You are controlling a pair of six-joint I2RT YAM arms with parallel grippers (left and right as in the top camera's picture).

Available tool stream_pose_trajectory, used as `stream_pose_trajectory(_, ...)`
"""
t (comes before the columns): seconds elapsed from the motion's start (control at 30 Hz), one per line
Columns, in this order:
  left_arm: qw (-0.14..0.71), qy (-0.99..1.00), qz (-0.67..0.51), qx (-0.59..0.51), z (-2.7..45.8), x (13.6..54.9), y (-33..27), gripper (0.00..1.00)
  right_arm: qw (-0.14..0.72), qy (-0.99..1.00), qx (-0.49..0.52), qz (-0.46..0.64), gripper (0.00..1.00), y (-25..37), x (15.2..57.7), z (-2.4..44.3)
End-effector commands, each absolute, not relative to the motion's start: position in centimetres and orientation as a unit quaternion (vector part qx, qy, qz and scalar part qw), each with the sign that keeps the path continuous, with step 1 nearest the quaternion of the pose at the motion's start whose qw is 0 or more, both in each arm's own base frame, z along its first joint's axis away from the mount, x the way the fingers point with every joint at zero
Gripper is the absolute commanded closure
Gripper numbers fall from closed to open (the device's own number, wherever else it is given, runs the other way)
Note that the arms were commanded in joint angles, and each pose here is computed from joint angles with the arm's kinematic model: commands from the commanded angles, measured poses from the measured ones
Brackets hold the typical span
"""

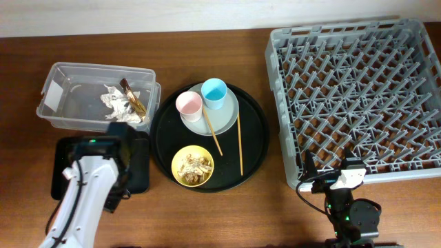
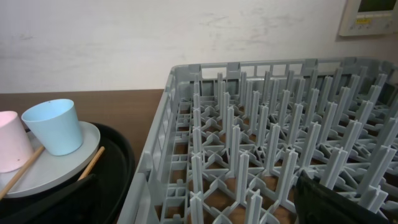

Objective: Sort waste into correct bins and load items into the dishwasher rack

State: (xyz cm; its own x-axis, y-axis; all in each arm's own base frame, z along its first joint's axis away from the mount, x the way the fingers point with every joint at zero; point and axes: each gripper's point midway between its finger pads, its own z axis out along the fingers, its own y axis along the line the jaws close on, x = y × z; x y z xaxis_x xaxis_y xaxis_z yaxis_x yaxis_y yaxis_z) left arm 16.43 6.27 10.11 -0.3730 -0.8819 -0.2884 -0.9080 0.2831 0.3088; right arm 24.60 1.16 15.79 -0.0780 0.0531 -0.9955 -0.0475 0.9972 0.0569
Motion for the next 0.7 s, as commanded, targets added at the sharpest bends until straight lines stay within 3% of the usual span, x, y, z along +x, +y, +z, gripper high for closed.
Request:
stream_pose_trajectory(0.0,0.048,0.705,0.232,-0.668,9.3,14.8,9.3,1.0,0.678,0.734,0.009,0.032,0.02,0.8,24.6,15.6)
stream_pose_trajectory(0.17,-0.002,0.614,0.191,-0.766,5.8,11.5,12.8,1.0,0.678,0.735,0.009,0.032,0.02,0.8,24.6,15.5)
stream_pose_trajectory(0.27,0.015,0.693,0.068,-0.718,3.8,14.7,13.5,1.0,0.678,0.735,0.009,0.032,0.02,0.8,24.6,15.5)
stream_pose_trajectory(0.43,0.017,0.702,0.052,-0.71,3.6,14.8,13.7,0.97,0.678,0.735,0.009,0.032,0.02,0.8,24.6,15.5)
stream_pose_trajectory(0.53,0.03,0.769,-0.028,-0.638,2.7,17.4,12.3,0.97,0.678,0.735,0.009,0.032,0.02,0.8,24.6,15.5)
stream_pose_trajectory(0.67,0.04,0.785,-0.044,-0.616,2.6,18.3,12.2,0.98,0.678,0.735,0.009,0.032,0.02,0.8,24.6,15.5)
